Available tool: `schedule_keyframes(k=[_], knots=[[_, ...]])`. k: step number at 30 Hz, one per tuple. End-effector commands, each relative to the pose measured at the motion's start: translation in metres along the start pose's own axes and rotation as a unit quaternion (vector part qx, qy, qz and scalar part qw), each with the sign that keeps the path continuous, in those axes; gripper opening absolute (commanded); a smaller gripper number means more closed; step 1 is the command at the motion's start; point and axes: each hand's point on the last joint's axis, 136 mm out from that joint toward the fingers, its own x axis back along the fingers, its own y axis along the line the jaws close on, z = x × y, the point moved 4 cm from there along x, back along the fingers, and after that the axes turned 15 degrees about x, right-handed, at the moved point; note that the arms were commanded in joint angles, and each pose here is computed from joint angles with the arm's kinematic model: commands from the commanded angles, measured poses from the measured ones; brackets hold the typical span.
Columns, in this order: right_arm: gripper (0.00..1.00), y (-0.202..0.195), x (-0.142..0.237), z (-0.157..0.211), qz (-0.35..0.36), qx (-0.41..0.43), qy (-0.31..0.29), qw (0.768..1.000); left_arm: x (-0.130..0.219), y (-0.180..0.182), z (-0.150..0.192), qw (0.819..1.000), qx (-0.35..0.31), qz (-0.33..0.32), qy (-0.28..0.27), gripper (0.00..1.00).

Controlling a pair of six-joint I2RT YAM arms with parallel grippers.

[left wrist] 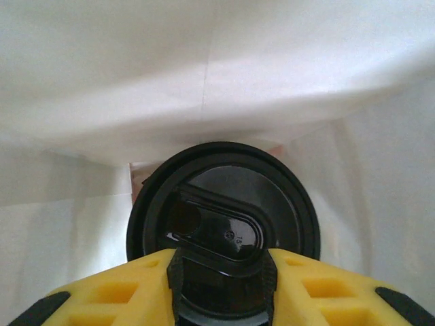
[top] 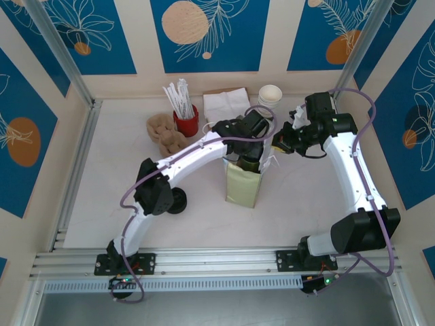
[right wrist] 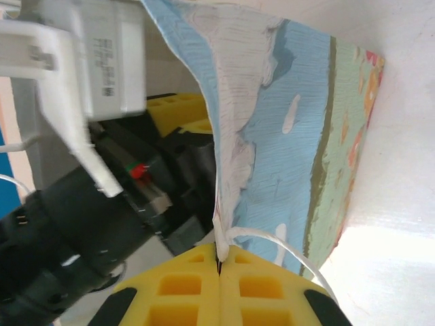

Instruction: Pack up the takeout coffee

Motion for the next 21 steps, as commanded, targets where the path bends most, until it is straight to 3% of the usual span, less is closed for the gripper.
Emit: schedule_keyframes(k=[1,11,21], knots=[[0.00,0.000,0.003,0.003,0.011,0.021,0.021,1.000,0.014,0.002,-0.009,1.000,0.007,-0.002,0.003,0.38],[0.00,0.004,0.006,-0.010,0.012,0.032,0.016,0.999,0.048,-0.005,-0.028,0.999,0.029,0.045,-0.001,0.38],[0.00,0.010,0.005,-0.015,-0.011,0.018,0.008,1.000,0.116,-0.029,-0.044,0.984,0.009,0.179,-0.004,0.38]])
